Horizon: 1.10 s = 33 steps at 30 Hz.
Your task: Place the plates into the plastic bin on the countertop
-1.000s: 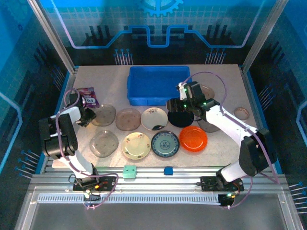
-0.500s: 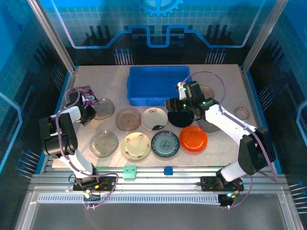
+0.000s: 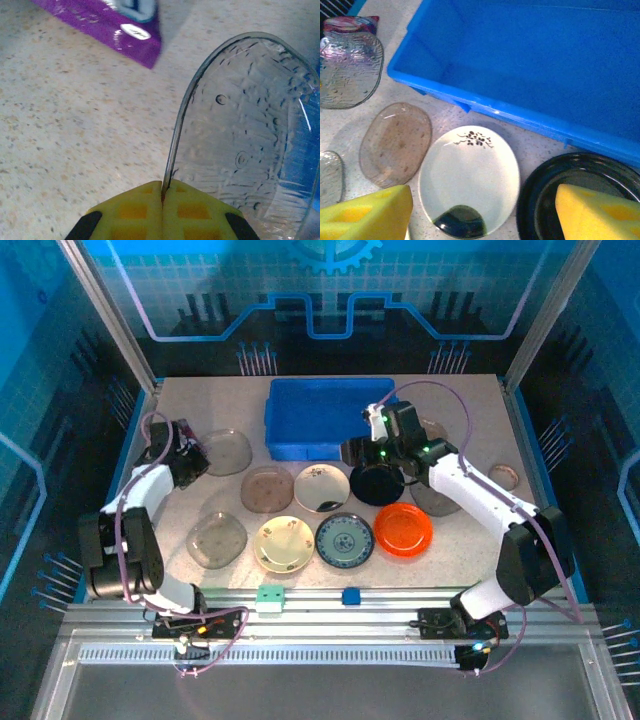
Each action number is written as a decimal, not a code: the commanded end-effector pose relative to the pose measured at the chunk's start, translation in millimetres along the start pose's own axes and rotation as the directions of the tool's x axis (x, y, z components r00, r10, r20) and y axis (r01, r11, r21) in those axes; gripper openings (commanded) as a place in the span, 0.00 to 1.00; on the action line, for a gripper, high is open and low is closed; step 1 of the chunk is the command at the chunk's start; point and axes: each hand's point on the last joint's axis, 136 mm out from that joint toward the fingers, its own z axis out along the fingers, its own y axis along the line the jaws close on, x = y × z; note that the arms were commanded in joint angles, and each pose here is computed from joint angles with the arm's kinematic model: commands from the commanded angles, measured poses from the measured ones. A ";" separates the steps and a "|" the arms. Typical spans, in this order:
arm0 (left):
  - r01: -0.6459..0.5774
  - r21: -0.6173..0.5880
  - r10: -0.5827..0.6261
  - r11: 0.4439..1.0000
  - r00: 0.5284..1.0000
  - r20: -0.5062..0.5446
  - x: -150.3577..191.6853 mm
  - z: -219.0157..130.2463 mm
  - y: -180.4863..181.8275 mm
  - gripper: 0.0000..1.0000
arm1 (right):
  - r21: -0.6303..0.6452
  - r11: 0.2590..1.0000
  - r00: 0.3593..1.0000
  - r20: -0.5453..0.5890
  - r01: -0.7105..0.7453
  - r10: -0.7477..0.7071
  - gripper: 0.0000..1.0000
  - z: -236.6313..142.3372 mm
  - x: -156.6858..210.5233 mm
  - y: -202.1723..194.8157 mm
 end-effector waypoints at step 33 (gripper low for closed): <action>-0.251 0.567 0.335 0.784 0.941 -0.047 74.4 -104.1 -271.0 0.00 | -0.292 0.935 0.975 0.030 -0.203 0.222 0.65 13.9 -66.6 40.2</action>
